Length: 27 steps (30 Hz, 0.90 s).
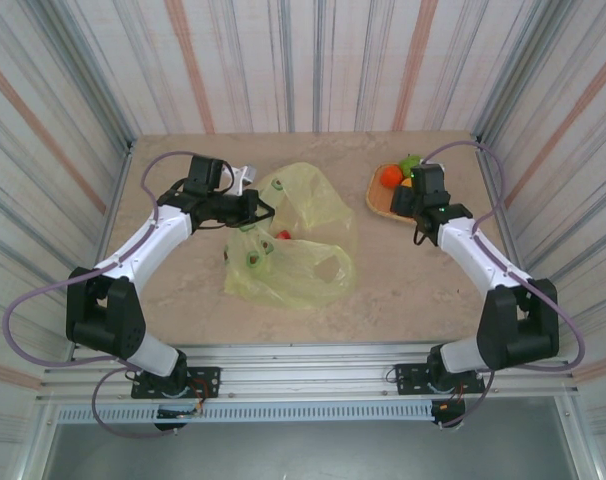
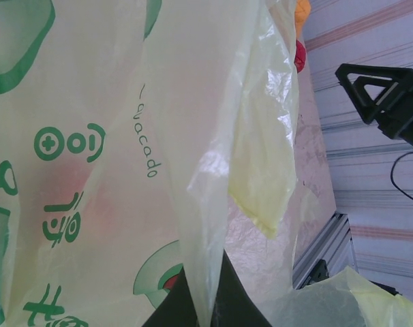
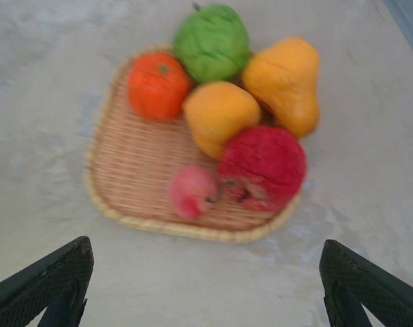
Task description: Place the fruits into the plastic bag
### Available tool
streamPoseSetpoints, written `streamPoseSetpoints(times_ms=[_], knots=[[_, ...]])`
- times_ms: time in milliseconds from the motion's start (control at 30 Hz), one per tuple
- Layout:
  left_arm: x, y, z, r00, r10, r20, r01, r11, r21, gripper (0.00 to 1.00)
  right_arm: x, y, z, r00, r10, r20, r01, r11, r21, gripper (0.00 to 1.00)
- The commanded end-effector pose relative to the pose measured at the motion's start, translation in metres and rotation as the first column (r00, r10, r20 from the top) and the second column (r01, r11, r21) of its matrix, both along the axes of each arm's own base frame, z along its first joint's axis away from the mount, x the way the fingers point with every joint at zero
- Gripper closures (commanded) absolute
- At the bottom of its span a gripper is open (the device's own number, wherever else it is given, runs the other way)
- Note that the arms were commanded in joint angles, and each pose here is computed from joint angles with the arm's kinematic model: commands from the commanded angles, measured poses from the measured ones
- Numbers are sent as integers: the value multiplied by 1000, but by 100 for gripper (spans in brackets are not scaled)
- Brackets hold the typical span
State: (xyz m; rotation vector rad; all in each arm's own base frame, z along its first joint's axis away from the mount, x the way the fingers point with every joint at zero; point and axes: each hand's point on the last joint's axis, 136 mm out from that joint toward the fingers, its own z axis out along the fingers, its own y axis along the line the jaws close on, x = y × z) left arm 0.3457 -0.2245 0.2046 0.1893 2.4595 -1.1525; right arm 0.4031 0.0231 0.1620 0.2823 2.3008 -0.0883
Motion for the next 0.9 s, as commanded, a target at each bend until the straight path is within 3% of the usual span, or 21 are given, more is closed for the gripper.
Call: streamPoseSetpoints(times_ms=[0, 333, 600, 867], knots=[[-2, -1, 0, 1000, -16, 6, 16, 1000, 14, 100, -4, -16, -17, 994, -21, -107, 24, 999, 29, 13], [-2, -1, 0, 1000, -14, 4, 14, 1000, 16, 100, 7, 3, -46, 983, 29, -181, -15, 997, 81, 27], [-3, -1, 1, 1000, -14, 3, 14, 1000, 12, 100, 26, 0, -58, 981, 12, -196, 3, 997, 74, 47], [-3, -2, 2, 1000, -16, 4, 16, 1000, 10, 100, 43, -1, -63, 981, 5, -193, 10, 997, 76, 55]])
